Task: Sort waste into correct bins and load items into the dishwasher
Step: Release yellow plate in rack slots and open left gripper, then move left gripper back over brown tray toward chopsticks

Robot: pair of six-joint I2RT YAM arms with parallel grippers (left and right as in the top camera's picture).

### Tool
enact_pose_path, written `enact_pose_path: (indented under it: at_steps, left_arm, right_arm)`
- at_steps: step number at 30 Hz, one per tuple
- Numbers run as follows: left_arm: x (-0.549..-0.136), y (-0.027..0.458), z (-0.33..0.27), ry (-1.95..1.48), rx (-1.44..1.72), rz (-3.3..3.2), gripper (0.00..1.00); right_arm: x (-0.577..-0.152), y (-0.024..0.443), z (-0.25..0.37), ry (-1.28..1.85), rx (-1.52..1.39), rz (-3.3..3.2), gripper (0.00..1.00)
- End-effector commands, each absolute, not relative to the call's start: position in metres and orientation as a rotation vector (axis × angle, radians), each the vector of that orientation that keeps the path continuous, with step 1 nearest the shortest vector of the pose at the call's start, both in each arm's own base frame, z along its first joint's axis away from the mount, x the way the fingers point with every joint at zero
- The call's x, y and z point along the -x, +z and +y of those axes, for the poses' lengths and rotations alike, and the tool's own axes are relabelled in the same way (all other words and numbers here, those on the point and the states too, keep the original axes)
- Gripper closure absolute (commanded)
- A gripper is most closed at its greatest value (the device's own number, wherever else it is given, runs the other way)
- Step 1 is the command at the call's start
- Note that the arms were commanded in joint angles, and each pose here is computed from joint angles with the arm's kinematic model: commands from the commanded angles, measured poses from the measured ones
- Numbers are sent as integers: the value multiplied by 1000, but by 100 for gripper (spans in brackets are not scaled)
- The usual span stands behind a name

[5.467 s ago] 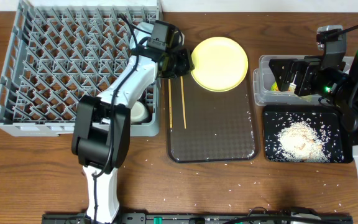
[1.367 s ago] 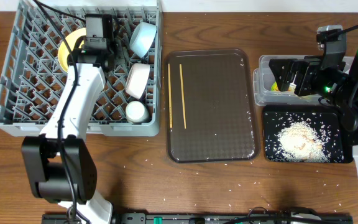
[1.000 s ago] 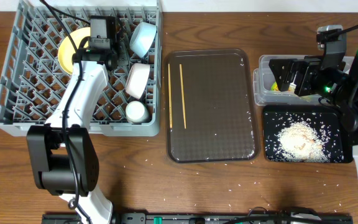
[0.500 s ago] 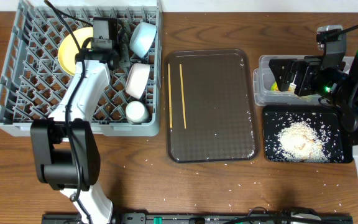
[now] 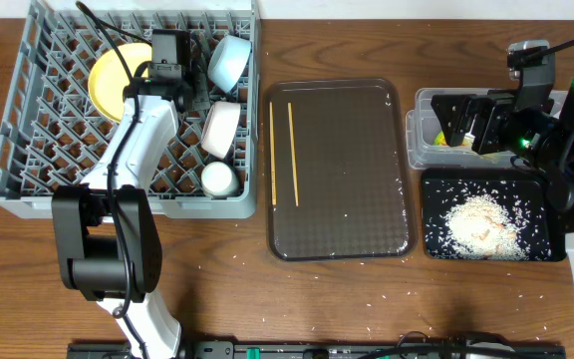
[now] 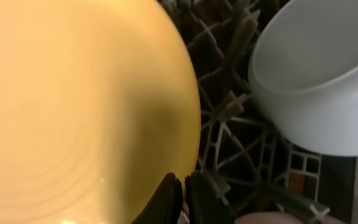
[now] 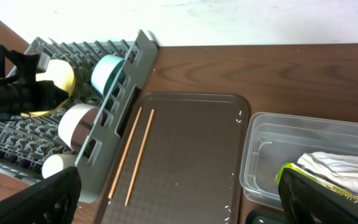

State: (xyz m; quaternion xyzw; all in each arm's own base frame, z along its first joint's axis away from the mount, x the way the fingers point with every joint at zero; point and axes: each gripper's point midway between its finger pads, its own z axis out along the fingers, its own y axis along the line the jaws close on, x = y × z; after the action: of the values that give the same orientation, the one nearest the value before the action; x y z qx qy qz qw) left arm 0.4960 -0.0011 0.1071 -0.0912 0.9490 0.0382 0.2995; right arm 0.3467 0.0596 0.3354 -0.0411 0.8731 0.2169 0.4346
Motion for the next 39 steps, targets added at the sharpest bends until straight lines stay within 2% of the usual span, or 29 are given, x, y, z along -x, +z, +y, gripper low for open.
enact_pose_path:
  at_steps: [1, 19, 23, 24, 25, 31, 39]
  left_arm:
    - [-489, 92, -1, 111, 238, 2567, 92]
    - [-474, 71, -1, 123, 236, 2619, 92]
    - [-475, 72, -1, 122, 236, 2616, 83]
    - [-476, 74, -1, 120, 236, 2611, 76]
    - [-476, 77, -1, 119, 237, 2605, 75]
    - [-480, 132, -12, 84, 208, 2487, 63]
    - [-459, 213, -65, -12, 67, 2337, 59]
  right_arm:
    - [-347, 338, 58, 525, 112, 2165, 1]
    - [-347, 338, 58, 525, 112, 2165, 1]
    - [-347, 338, 58, 525, 112, 2165, 1]
    - [-347, 338, 58, 526, 112, 2165, 1]
    - [-347, 338, 58, 526, 112, 2165, 1]
    - [-347, 338, 58, 525, 112, 2165, 1]
    - [-347, 338, 58, 525, 112, 2165, 1]
